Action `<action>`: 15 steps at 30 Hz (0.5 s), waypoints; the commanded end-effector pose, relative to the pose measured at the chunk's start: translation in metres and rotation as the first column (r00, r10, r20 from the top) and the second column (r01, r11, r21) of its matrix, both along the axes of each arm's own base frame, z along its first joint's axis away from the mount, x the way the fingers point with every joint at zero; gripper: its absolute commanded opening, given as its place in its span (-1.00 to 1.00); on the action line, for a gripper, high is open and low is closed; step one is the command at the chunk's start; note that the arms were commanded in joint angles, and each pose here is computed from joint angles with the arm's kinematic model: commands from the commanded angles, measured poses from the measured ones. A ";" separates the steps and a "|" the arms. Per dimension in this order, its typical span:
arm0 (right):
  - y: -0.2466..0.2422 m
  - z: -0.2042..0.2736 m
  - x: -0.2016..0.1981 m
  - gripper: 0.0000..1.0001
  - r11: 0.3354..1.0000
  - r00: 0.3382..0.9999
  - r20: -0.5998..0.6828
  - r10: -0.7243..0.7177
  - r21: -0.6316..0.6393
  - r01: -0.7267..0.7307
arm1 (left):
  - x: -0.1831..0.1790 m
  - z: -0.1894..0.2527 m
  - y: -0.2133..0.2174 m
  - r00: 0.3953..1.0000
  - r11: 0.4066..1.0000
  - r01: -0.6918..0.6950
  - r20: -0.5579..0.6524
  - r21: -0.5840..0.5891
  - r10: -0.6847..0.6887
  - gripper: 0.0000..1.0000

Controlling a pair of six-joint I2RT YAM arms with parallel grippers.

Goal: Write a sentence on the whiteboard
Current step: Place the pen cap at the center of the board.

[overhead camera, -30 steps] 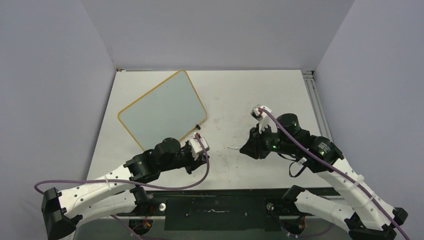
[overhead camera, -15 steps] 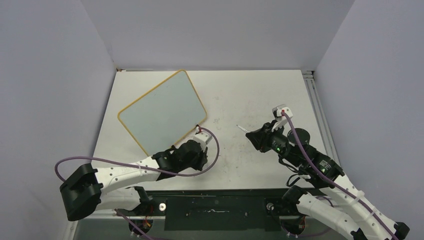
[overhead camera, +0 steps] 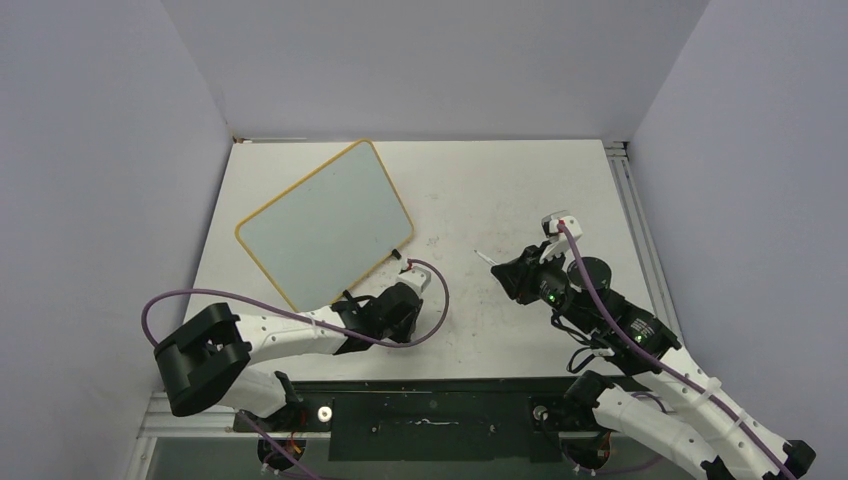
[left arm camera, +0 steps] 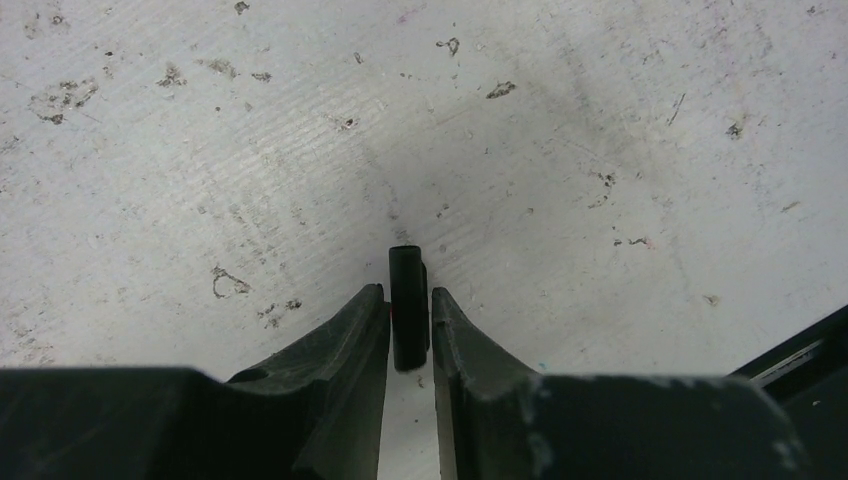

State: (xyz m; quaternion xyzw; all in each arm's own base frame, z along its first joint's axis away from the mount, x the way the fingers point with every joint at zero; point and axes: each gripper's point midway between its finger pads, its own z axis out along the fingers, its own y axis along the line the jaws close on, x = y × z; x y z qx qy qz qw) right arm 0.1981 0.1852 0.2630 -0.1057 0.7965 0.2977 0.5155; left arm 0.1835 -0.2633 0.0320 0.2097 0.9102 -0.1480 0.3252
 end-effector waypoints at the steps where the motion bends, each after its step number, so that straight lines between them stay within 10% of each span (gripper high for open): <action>1: 0.000 0.010 0.010 -0.89 0.999 0.999 0.035 -0.040 0.030 0.039 | 0.010 0.017 -0.020 0.999 0.997 -0.009 0.039 -0.079 0.012 -0.56; 15: -0.003 0.014 0.013 -0.89 0.998 0.997 0.045 -0.061 0.030 0.060 | 0.024 0.062 -0.017 0.992 0.992 -0.016 0.123 -0.128 0.032 0.22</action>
